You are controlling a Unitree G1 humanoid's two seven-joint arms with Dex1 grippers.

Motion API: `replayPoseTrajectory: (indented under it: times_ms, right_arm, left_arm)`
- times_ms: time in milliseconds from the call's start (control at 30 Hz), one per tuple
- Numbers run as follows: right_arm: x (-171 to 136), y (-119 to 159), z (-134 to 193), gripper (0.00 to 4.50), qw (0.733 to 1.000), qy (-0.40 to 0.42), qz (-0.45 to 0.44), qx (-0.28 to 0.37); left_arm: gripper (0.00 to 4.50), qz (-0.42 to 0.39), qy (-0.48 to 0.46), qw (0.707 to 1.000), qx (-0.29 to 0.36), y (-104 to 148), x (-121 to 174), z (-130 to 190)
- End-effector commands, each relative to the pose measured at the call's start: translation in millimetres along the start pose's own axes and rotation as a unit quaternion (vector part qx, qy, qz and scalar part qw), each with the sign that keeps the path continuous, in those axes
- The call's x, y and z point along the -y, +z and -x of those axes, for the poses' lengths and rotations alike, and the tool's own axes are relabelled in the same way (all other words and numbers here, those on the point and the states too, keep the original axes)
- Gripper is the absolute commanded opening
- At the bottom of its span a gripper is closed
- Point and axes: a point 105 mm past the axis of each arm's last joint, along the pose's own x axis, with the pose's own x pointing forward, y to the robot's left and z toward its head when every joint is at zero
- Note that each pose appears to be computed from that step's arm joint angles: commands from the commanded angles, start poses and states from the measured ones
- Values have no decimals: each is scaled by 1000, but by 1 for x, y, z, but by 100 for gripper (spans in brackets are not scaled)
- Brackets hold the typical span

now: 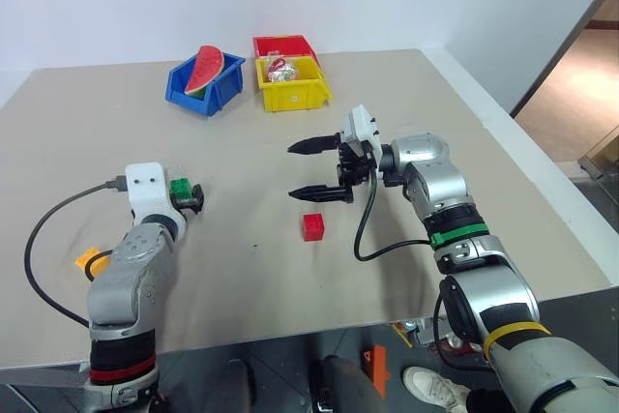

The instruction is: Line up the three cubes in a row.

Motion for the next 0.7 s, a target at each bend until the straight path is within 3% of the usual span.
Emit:
replayPoseTrajectory:
  times_ms: [33, 133, 367, 533, 700]
  right_arm:
    - [3, 9, 3, 448, 1000, -9, 26, 3]
    - [3, 9, 3, 450, 1000, -10, 26, 4]
    - [3, 9, 3, 450, 1000, -11, 29, 4]
    - [3, 8, 3, 450, 999, -10, 30, 2]
    - [5, 11, 4, 450, 999, -12, 36, 3]
  left_arm:
    - [450, -2, 3, 1000, 19, 11, -1, -1]
    - [368, -23, 0, 999, 25, 13, 0, -2]
    - [129, -35, 3, 999, 26, 14, -1, -5]
    - [127, -42, -12, 998, 34, 18, 4, -5]
    - [127, -86, -107, 989, 53, 31, 32, 6]
